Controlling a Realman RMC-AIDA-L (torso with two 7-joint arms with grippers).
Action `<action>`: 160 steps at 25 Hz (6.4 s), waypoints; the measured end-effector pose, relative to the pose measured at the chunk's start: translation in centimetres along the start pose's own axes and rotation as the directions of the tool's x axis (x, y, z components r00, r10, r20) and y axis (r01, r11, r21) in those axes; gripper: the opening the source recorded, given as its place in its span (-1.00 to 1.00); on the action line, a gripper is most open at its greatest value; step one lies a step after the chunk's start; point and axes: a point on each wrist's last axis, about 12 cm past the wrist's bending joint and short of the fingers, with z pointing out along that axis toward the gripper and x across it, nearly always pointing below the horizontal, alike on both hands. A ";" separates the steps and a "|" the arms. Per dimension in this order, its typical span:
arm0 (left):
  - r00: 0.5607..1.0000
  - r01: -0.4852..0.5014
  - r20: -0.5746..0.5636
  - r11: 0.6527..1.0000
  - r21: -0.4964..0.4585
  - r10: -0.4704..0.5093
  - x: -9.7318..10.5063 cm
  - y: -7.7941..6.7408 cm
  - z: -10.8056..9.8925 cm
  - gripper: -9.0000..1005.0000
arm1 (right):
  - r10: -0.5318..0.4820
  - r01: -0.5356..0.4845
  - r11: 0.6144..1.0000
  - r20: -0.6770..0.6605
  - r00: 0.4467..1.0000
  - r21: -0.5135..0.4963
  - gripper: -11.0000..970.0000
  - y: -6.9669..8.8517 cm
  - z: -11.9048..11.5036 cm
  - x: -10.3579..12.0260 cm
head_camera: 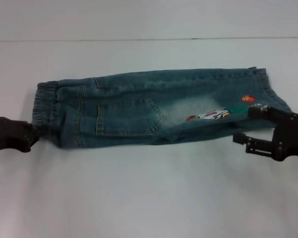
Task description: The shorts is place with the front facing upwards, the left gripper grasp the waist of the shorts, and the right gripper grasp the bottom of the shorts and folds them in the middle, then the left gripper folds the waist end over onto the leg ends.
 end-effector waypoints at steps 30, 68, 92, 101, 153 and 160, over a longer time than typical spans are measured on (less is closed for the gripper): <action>0.987 -0.006 0.159 0.969 0.249 -0.035 -14.8 -2.0 0.2 -0.90 | -0.133 0.134 0.970 -0.018 0.991 0.203 -0.98 0.5 11.9 1.9; 0.980 -0.187 0.137 0.882 0.433 0.141 -26.4 -13.7 8.4 -0.91 | -0.118 0.118 0.993 -0.008 0.993 0.018 -0.97 2.0 13.0 1.0; 0.921 -0.385 0.126 0.810 0.443 0.369 -24.2 -22.8 14.4 -0.75 | -0.059 0.004 0.919 0.129 0.990 0.395 -0.97 1.5 -5.2 5.8; 0.928 -0.373 0.139 0.836 0.403 0.346 -24.1 -22.3 14.8 -0.36 | -0.047 -0.004 0.925 0.124 0.991 0.381 -0.97 1.5 -4.9 5.8; 0.964 -0.018 0.249 0.918 0.396 -0.088 3.9 -6.1 -5.6 0.71 | 0.197 -0.215 0.974 -0.212 0.957 -0.067 -0.46 2.2 -8.9 -1.5; 0.975 0.015 0.197 0.916 0.402 -0.103 5.4 -6.1 -7.1 0.71 | 0.184 -0.200 0.978 -0.205 0.961 -0.061 0.08 2.4 -10.2 -1.7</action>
